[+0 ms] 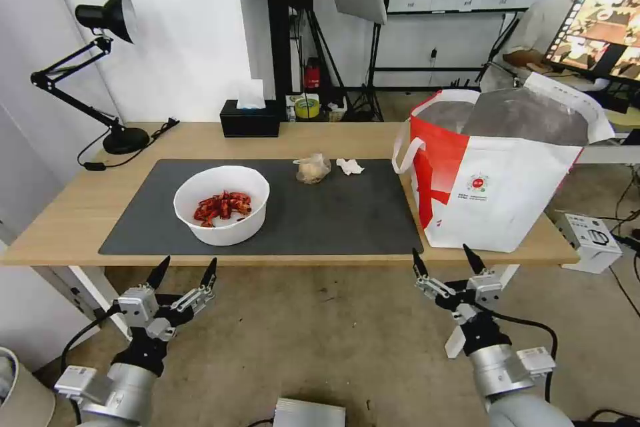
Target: Pick up the trash from the table and place it into the takeout bag.
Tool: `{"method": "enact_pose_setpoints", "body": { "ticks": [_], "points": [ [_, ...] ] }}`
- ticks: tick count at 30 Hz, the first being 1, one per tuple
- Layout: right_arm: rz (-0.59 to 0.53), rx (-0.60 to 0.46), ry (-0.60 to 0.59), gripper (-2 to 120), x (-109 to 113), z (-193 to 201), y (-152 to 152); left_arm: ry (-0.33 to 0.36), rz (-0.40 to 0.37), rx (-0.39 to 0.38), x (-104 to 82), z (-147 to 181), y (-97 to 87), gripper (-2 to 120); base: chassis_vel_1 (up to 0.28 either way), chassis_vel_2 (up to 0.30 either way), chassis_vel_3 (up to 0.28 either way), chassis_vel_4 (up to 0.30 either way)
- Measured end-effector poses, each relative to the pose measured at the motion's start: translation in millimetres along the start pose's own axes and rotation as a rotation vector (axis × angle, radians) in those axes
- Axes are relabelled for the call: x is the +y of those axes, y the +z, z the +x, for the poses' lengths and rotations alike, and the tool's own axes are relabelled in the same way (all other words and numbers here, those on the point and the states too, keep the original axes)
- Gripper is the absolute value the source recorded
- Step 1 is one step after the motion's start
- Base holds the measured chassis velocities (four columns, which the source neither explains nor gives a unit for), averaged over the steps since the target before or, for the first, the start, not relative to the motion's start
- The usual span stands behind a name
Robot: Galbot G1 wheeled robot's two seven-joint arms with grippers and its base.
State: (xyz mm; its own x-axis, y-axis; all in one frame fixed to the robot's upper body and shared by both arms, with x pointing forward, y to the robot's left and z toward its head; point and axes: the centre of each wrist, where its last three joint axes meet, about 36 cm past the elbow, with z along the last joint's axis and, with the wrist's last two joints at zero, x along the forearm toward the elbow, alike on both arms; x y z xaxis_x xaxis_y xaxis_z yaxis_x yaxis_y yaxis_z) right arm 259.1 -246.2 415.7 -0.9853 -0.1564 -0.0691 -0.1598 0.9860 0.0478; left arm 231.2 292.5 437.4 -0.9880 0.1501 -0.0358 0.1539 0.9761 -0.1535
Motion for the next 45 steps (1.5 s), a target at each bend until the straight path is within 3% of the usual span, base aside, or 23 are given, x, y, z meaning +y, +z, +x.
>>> {"method": "enact_pose_setpoints", "body": {
  "ticks": [5,24,45],
  "points": [
    [-0.006,0.011,0.002,100,2.8,1.7,3.4,0.013,-0.035,0.003,-7.2,3.9,9.2,100,0.0,0.0,0.0,0.0],
    [0.011,0.025,-0.075,100,17.8,9.1,14.9,0.005,-0.016,0.039,-44.5,0.2,38.3,100,0.0,0.0,0.0,0.0],
    [-0.013,0.033,-0.087,100,22.2,9.2,17.9,-0.004,-0.03,0.036,-38.1,1.4,37.7,100,0.0,0.0,0.0,0.0]
  ]
}}
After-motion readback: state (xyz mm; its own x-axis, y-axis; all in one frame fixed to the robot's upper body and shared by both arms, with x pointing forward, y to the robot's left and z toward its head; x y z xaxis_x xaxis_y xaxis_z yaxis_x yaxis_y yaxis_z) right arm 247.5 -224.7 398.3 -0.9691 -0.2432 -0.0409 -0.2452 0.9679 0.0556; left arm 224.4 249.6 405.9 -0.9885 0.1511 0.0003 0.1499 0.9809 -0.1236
